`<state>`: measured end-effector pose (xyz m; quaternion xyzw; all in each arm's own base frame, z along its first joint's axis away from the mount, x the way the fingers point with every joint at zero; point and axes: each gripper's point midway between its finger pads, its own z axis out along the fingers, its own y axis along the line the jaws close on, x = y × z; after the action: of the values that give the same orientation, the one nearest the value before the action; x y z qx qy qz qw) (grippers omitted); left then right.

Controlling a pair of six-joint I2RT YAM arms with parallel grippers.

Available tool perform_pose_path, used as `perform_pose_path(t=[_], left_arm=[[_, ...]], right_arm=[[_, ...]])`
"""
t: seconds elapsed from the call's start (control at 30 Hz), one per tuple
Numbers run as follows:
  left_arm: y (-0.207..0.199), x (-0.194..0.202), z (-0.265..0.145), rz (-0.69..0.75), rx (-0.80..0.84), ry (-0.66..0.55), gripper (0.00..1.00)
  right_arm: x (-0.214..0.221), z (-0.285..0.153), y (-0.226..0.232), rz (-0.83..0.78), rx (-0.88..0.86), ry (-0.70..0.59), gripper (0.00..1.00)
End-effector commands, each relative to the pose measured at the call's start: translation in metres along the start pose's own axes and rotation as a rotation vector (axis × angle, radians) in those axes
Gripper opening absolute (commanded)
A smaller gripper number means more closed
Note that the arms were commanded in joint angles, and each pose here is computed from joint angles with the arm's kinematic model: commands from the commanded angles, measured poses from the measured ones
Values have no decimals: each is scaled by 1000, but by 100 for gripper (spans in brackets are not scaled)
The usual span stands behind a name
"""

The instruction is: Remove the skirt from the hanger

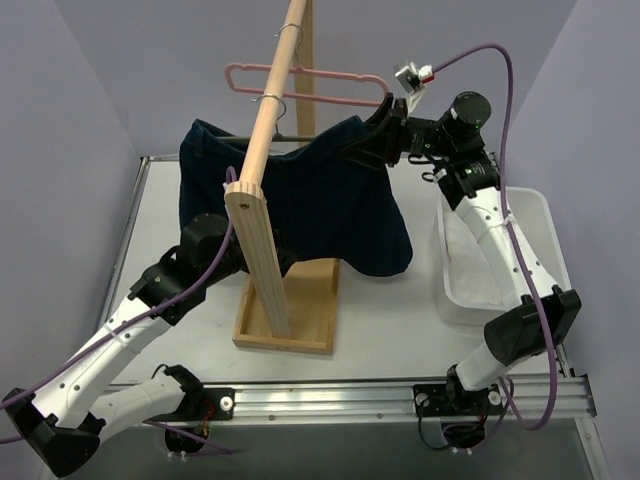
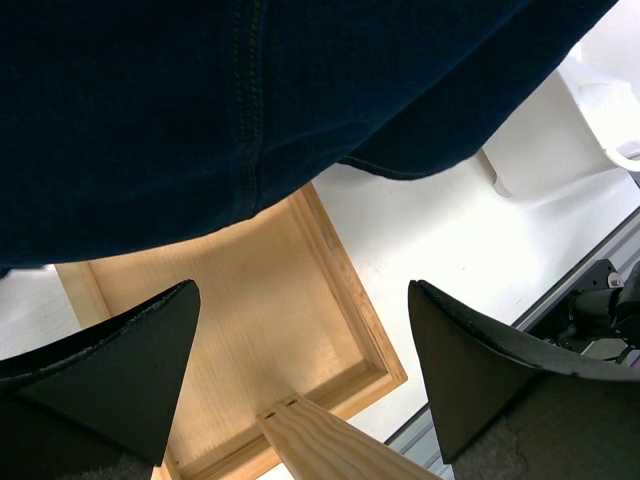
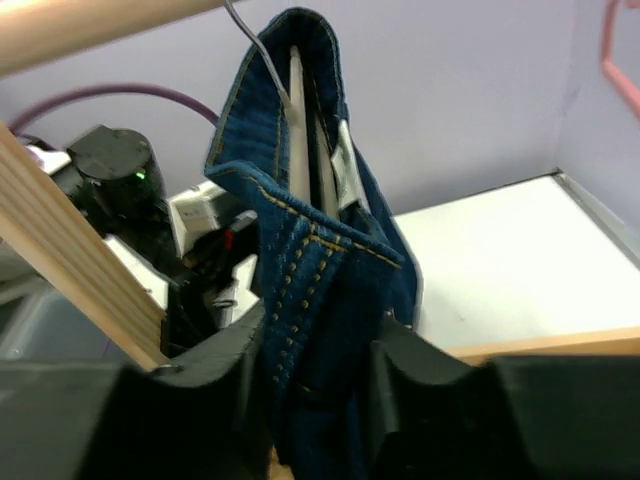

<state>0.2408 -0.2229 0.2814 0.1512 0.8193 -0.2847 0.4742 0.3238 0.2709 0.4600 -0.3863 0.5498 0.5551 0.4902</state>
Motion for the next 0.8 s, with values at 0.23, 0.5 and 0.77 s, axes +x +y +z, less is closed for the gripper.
perform_pose_path(t=[0.23,0.5,0.77], left_arm=[[-5,-10,-8,10,26,-43,94],[-11,-14,-7,6,51,-53,94],[-31,-14,-3,-17,167,-63,94]], right_arm=[[-27,11,52,-56,-196,-126,0],[-45,-4,83,-112,-271,-201,0],[-68,-33,92,-139,-226,-291,0]])
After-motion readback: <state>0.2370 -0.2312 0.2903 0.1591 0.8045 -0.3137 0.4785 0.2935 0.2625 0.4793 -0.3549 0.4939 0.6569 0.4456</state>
